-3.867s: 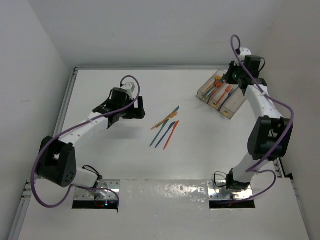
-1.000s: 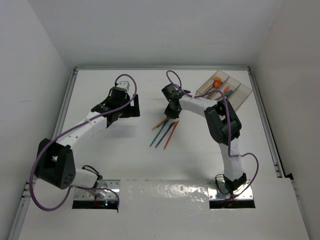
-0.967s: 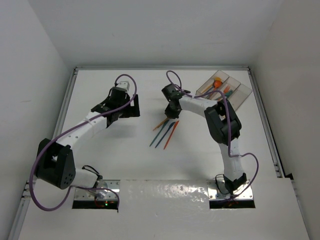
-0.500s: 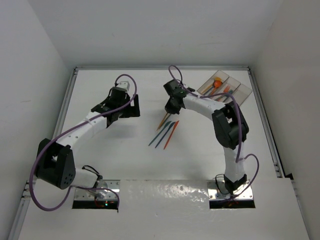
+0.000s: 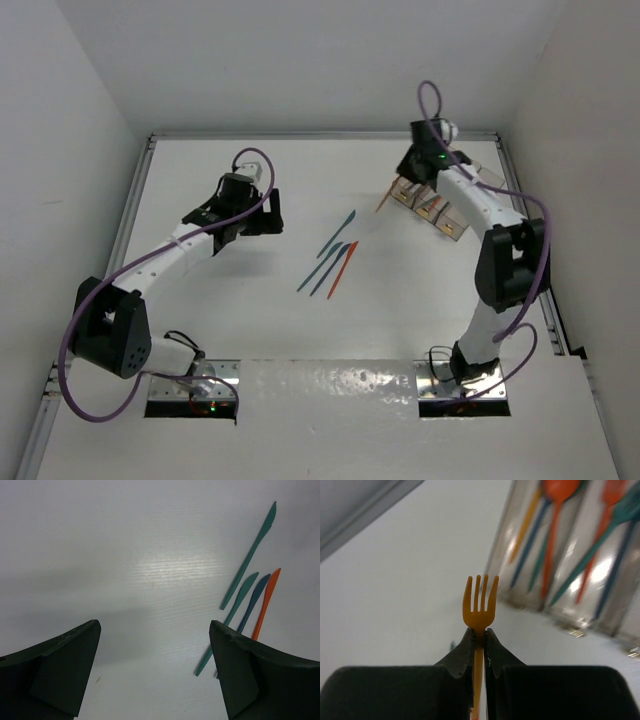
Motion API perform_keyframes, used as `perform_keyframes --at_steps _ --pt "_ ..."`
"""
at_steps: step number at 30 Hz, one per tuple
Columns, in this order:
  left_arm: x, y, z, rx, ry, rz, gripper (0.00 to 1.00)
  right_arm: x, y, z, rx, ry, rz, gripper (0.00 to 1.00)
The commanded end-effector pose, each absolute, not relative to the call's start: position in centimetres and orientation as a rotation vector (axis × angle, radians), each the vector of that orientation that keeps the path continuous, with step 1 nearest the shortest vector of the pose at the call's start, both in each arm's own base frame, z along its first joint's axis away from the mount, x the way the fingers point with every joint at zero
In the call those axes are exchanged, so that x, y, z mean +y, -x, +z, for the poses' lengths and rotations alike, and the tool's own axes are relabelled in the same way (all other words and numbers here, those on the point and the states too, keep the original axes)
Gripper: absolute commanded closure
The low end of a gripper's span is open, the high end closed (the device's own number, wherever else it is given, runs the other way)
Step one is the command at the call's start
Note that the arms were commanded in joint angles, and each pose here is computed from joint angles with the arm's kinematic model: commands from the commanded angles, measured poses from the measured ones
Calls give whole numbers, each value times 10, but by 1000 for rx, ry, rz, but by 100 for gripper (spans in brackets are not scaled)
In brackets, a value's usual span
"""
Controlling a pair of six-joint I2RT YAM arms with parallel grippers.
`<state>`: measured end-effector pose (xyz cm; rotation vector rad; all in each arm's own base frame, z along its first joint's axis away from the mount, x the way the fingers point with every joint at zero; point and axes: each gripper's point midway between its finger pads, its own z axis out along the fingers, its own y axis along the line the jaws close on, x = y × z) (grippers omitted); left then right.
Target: Sort the eating utensils into containers
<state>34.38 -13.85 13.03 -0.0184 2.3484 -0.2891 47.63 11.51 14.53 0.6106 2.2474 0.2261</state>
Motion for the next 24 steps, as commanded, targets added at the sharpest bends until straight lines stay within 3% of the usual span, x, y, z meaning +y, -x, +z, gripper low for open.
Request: perform_keyframes --at_steps 1,8,12,20,24 --pt "-145 -354 149 2275 -8 -347 11 55 -497 163 2168 -562 138 100" --pt "-155 -352 145 2271 -71 -400 11 -42 -533 156 2092 -726 59 100" --pt "-158 -351 141 2270 -99 -414 11 -67 -555 146 2095 -768 63 99" --pt "-163 -348 127 2301 -117 -445 11 -85 -584 107 2162 -776 48 96" --pt "-164 -348 128 2297 -130 -445 11 -76 -580 87 2205 -800 88 88"
